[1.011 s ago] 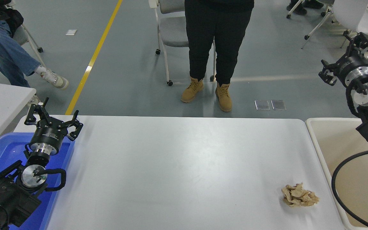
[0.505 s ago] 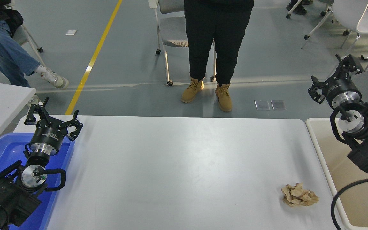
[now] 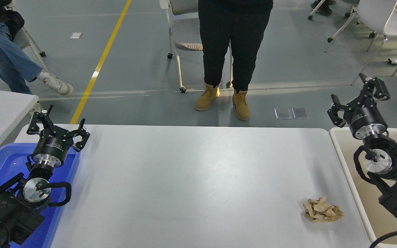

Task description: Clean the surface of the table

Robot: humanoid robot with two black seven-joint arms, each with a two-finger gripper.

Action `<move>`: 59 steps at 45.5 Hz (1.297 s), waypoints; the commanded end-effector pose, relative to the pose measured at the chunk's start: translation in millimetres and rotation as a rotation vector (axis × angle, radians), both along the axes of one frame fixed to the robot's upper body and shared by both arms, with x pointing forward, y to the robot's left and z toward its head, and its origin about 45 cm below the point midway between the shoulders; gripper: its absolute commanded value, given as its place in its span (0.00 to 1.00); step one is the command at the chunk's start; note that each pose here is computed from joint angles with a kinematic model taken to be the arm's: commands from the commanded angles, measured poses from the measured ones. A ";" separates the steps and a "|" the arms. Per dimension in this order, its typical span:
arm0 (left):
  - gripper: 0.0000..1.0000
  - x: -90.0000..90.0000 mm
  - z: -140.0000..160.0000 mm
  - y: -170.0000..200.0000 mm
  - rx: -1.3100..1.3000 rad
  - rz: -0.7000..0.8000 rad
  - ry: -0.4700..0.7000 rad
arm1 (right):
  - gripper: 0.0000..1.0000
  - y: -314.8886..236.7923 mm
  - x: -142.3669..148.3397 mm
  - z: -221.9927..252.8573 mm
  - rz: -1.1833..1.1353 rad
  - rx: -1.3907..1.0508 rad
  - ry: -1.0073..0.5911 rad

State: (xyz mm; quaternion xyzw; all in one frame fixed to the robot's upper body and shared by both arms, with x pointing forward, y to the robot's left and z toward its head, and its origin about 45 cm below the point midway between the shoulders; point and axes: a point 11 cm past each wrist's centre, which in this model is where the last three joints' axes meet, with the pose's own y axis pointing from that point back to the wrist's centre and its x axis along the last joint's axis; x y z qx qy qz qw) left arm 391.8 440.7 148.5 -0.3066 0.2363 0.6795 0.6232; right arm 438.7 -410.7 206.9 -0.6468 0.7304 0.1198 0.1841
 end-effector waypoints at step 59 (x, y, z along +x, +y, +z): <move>1.00 -0.1 -0.1 0.3 0.000 0.001 0.001 | 0.97 -74.8 -18.5 67.3 0.564 -1.214 0.429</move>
